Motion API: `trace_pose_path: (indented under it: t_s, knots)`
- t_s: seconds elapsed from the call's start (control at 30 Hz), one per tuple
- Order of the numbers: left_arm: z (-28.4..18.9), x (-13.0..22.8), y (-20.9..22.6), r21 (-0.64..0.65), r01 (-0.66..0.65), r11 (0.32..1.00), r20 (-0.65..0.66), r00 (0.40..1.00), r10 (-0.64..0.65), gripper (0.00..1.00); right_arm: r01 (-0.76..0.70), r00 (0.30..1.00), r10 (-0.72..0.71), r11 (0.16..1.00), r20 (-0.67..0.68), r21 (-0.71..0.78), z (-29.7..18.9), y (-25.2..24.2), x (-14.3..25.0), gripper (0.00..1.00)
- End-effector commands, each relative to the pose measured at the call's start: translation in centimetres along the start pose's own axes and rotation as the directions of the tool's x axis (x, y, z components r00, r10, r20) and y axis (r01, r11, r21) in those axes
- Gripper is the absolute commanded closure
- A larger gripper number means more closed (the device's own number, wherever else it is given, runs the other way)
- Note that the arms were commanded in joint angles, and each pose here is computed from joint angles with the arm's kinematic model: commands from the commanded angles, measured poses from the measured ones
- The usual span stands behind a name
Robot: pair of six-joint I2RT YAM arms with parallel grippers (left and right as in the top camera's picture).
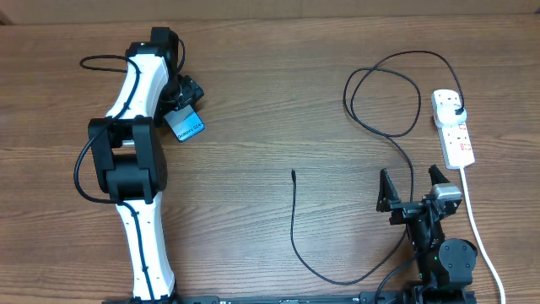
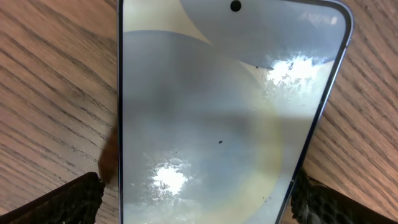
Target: Plug charger to phone and switch on socket
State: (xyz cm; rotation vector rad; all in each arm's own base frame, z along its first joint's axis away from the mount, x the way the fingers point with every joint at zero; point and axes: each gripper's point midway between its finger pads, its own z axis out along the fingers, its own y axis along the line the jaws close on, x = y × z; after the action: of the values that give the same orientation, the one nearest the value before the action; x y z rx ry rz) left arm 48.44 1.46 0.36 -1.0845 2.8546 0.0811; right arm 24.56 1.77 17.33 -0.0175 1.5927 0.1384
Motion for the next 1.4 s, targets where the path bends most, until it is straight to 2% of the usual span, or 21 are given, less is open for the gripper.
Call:
trace_pose_path:
  t_s: [0.0,0.3,0.73,1.37]
  knots:
    - [2.8,0.9,0.4,-0.034,-0.034,0.999,-0.047,0.998,0.032,0.0,0.004,1.0,-0.004,1.0,0.002,-0.005,0.0,0.1,0.2,0.0]
    - [3.2,0.7,-0.8,0.022,-0.049,0.999,-0.046,0.998,0.05,0.0,0.004,1.0,-0.004,1.0,0.002,-0.005,0.0,0.1,0.2,0.0]
    - [3.3,0.3,-1.1,0.037,-0.101,0.994,-0.03,0.994,0.102,0.0,0.004,1.0,-0.004,1.0,0.002,-0.005,0.0,0.1,0.2,0.0]
    - [3.3,1.0,-1.1,0.069,-0.044,0.997,-0.085,0.995,0.05,0.0,0.004,1.0,-0.004,1.0,0.002,-0.005,0.0,0.1,0.2,0.0]
